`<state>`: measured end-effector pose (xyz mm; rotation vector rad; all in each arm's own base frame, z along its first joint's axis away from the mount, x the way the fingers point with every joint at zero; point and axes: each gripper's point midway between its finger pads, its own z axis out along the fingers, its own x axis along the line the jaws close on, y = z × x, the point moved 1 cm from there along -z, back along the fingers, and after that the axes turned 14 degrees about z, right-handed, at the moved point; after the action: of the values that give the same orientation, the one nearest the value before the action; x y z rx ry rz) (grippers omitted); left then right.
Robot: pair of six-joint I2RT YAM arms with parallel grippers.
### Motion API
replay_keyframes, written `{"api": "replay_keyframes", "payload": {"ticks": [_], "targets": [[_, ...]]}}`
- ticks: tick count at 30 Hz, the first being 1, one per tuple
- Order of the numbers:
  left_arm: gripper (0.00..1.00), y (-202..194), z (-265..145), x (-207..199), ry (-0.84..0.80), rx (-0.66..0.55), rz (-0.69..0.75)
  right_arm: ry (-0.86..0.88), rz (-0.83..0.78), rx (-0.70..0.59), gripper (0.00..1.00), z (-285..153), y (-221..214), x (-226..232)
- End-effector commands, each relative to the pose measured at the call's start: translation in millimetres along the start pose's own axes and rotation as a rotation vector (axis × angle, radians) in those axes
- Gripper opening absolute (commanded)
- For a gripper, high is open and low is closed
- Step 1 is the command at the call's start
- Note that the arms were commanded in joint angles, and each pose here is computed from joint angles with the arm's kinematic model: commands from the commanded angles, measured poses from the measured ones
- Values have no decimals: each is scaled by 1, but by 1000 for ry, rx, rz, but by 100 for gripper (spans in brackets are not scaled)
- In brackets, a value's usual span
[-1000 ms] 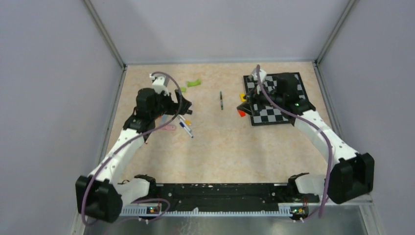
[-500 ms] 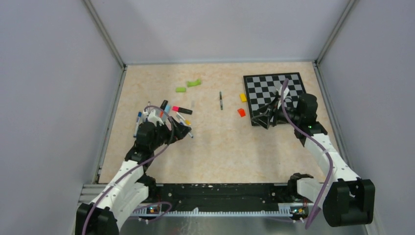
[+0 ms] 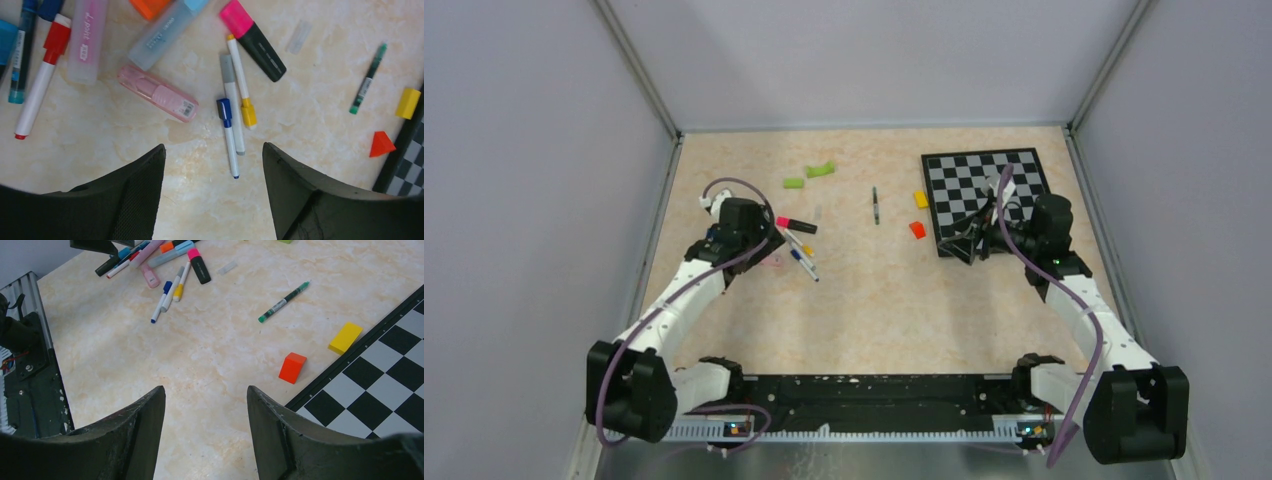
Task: Open the pen caps
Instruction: Pick up the pen from the center of the board.
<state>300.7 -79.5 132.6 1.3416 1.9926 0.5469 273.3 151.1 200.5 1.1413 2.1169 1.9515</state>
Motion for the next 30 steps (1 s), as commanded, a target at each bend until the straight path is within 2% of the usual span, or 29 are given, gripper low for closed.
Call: {"api": "replay_keyframes", "payload": {"ticks": [1, 5, 11, 24, 30], "targets": [[73, 11, 5, 17, 164, 9, -11, -5, -69, -38, 59, -1, 12, 0], [66, 1, 18, 21, 229, 66, -88, -12, -69, -33, 59, -1, 10, -3], [61, -7, 36, 22, 292, 121, -156, -14, -62, -28, 59, 0, 8, -5], [50, -32, 79, 30, 414, 288, -84, -21, -59, -21, 59, 0, 10, -7], [48, -39, 87, 35, 443, 320, -65, -22, -56, -17, 59, 1, 9, -7]]}}
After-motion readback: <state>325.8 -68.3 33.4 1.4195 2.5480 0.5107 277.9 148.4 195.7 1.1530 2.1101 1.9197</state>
